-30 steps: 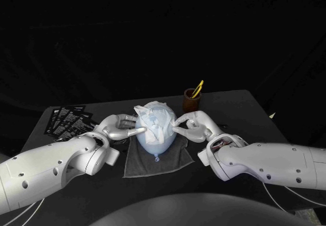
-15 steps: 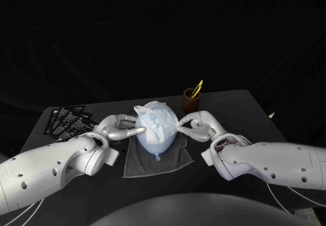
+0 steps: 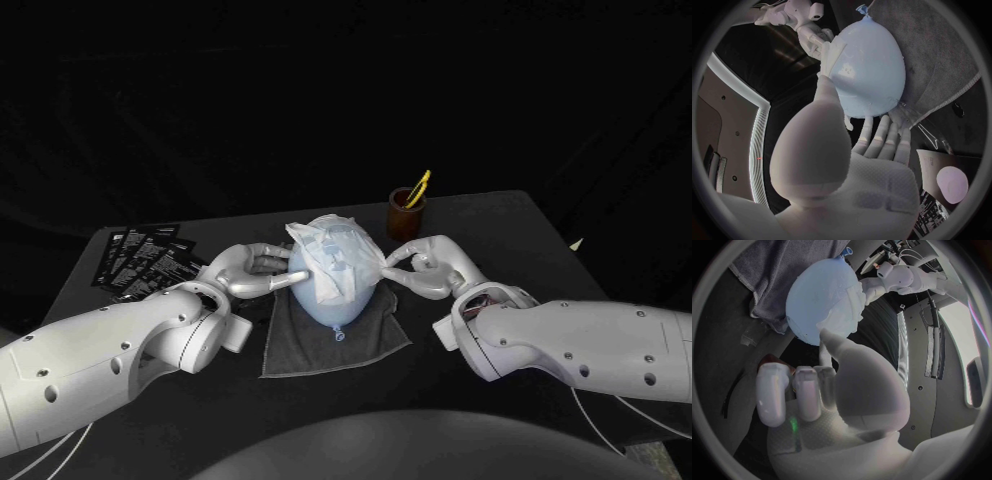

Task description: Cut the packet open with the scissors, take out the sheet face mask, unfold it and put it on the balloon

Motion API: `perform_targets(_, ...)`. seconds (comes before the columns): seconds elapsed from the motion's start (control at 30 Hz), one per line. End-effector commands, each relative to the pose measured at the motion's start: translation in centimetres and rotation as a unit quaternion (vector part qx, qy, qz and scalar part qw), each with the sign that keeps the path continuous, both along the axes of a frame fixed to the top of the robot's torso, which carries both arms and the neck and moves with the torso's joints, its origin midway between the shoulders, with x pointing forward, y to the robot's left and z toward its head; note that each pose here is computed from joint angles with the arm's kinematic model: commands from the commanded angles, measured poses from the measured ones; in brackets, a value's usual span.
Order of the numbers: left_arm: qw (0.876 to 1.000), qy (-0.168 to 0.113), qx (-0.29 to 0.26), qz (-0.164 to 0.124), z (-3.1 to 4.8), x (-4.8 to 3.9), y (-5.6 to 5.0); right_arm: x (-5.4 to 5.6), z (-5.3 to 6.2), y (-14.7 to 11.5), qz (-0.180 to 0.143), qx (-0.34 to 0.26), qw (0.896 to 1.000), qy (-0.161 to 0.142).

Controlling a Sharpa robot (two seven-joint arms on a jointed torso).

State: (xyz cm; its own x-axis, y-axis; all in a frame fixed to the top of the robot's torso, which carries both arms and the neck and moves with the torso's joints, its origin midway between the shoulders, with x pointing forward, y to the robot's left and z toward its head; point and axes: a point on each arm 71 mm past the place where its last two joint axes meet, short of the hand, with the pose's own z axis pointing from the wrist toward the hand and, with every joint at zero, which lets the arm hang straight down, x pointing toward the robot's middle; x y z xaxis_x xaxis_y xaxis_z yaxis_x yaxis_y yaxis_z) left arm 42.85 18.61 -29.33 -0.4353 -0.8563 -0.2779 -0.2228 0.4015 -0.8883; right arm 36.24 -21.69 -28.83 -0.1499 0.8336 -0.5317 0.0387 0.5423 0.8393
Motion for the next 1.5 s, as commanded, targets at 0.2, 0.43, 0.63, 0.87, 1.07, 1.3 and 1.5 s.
perform_targets(0.2,1.0,0.005,-0.004,-0.009,-0.05,-0.11,-0.3,-0.2,-0.3,0.0,0.007,-0.004,1.0,0.029)
perform_targets(0.43,1.0,0.007,-0.003,-0.009,-0.08,-0.1,-0.3,-0.5,-0.4,0.1,0.015,-0.005,0.999,0.046)
perform_targets(0.63,1.0,0.008,-0.002,-0.009,-0.11,-0.09,-0.4,-0.6,-0.6,0.1,0.021,-0.011,0.998,0.063)
perform_targets(0.87,1.0,0.009,-0.002,-0.008,-0.12,-0.07,-0.4,-0.6,-0.9,-0.3,0.019,-0.021,0.997,0.075)
perform_targets(1.07,1.0,0.01,-0.001,-0.008,-0.14,-0.06,-0.3,-0.3,-1.2,-0.8,0.011,-0.028,0.996,0.079)
perform_targets(1.3,1.0,0.01,-0.001,-0.007,-0.15,-0.06,-0.3,-0.2,-1.4,-0.8,0.012,-0.021,0.996,0.087)
perform_targets(1.5,1.0,0.011,0.0,-0.007,-0.16,-0.05,-0.3,-0.3,-1.6,-0.6,0.026,-0.016,0.994,0.103)
